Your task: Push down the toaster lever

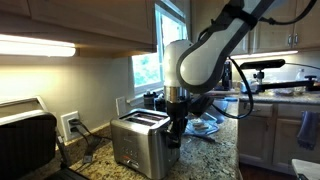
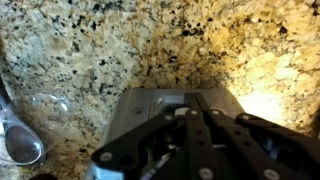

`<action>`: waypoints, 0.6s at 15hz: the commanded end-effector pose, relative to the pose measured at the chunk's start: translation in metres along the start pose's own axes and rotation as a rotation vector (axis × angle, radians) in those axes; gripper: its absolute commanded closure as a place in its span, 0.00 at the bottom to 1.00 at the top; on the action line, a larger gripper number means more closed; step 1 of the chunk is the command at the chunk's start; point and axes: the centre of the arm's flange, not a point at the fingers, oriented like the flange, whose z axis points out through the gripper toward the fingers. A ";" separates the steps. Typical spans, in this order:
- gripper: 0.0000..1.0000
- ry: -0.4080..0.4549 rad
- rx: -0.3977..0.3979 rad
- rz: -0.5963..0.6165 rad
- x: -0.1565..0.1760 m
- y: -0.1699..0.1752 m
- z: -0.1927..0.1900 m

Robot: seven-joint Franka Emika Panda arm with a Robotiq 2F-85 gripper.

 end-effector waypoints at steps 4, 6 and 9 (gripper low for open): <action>0.97 -0.044 0.004 -0.016 -0.008 0.007 0.055; 0.97 -0.072 0.007 -0.011 -0.007 0.008 0.075; 0.98 -0.070 0.008 -0.007 -0.003 0.009 0.073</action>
